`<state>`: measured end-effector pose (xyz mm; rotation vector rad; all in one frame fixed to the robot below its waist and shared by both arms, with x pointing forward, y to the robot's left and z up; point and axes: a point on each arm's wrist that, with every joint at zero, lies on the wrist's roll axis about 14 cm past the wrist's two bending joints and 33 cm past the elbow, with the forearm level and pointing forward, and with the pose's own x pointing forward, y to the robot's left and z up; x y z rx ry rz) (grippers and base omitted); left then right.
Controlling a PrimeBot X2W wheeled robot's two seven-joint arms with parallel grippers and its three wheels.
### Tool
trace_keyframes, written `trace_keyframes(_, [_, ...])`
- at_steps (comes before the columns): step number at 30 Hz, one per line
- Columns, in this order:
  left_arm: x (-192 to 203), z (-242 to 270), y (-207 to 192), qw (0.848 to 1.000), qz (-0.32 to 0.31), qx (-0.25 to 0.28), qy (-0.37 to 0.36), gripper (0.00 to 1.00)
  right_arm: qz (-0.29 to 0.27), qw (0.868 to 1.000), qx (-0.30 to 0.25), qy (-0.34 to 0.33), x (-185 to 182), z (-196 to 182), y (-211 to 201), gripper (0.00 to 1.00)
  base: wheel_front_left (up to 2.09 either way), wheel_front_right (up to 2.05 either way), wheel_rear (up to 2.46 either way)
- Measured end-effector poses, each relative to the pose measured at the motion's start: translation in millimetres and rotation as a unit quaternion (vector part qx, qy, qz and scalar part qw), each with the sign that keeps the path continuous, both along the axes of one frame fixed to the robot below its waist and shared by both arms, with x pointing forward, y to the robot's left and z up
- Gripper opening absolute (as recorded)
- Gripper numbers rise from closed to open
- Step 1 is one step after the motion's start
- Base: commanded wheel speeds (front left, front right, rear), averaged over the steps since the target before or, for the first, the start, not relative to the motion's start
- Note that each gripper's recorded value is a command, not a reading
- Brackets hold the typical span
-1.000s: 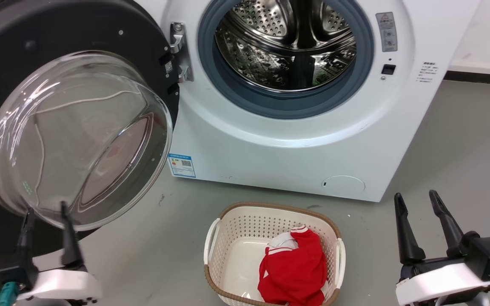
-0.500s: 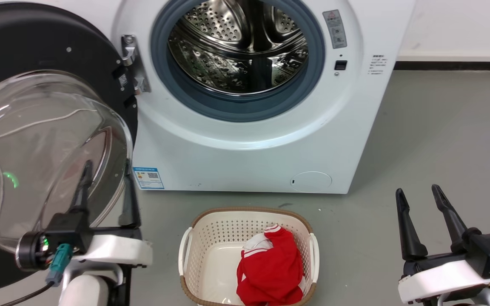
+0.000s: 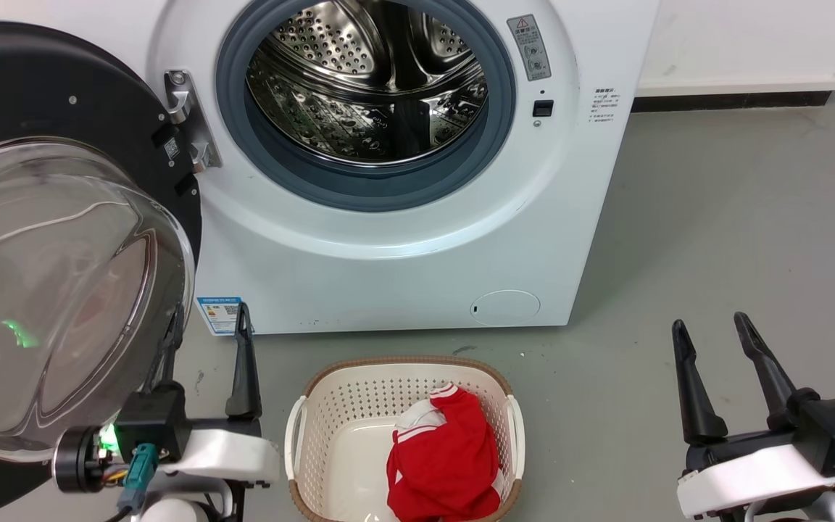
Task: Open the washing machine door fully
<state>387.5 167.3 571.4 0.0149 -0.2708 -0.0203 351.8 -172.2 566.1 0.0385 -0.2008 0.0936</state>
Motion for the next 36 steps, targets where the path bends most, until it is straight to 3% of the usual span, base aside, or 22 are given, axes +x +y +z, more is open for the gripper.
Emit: trace_keyframes(36, [-9.9, -14.7, 6.3, 1.000, 0.016, -0.002, 0.019, 1.00, 0.009, 1.000, 0.005, 0.005, -0.5, -4.3, 5.9, 1.00, 0.00, 0.00, 0.00])
